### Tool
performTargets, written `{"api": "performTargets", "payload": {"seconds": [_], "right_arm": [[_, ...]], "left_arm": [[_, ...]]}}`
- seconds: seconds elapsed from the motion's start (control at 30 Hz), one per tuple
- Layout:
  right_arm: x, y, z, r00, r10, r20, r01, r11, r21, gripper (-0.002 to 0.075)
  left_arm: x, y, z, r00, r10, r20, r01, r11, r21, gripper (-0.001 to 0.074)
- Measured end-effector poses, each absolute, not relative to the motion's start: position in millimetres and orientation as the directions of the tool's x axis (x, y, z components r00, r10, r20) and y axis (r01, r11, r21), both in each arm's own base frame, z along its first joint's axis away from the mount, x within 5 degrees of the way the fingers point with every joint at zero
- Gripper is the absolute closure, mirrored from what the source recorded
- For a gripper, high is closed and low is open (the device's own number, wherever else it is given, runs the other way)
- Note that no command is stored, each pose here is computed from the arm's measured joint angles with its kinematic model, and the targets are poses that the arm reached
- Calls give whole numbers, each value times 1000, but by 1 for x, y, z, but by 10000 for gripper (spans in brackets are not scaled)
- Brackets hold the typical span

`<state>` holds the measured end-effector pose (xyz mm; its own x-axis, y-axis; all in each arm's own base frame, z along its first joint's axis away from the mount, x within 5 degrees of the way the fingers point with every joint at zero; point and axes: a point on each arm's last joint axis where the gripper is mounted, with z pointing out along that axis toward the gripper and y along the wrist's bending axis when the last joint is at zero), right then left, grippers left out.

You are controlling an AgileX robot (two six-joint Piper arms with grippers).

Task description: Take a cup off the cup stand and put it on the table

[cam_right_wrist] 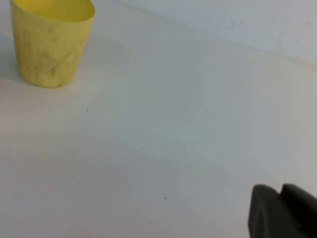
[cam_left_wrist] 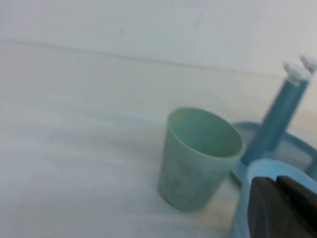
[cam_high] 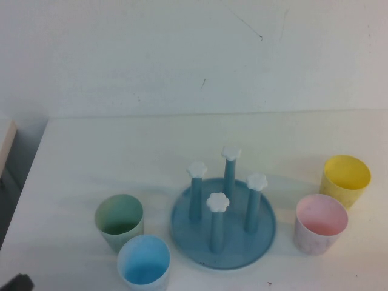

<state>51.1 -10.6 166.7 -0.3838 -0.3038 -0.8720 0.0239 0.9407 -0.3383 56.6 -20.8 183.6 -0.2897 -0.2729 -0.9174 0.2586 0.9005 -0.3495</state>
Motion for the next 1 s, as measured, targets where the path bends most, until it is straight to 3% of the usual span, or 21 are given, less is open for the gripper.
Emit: {"api": "performTargets", "payload": {"seconds": [0.17,0.37,0.5,0.77,1.0], "right_arm": [[51,-11,167,-384,-304,-872,24,941,-339,686],[51,-11,167,-386,-304,-871,24,941,-339,686],[51,-11,167,-384,-304,-872,24,941,-339,686],[51,-11,167,-385,-306,-871,24,940,-340,686],[51,-11,167,-386,-305,-870,24,940,-340,686]], "left_arm": [[57,-6,189,-131,-314,-940,74,943,-325,737],[56,4,183,-143,-306,-941,-102,951,-293,737],[54,1,176,-234,-268,-934,-78,963,-257,737],[53,-9,173,-296,-132,-946,120,977,-174,737],[53,-7,173,-293,-157,-943,82,979,-189,737]]}}
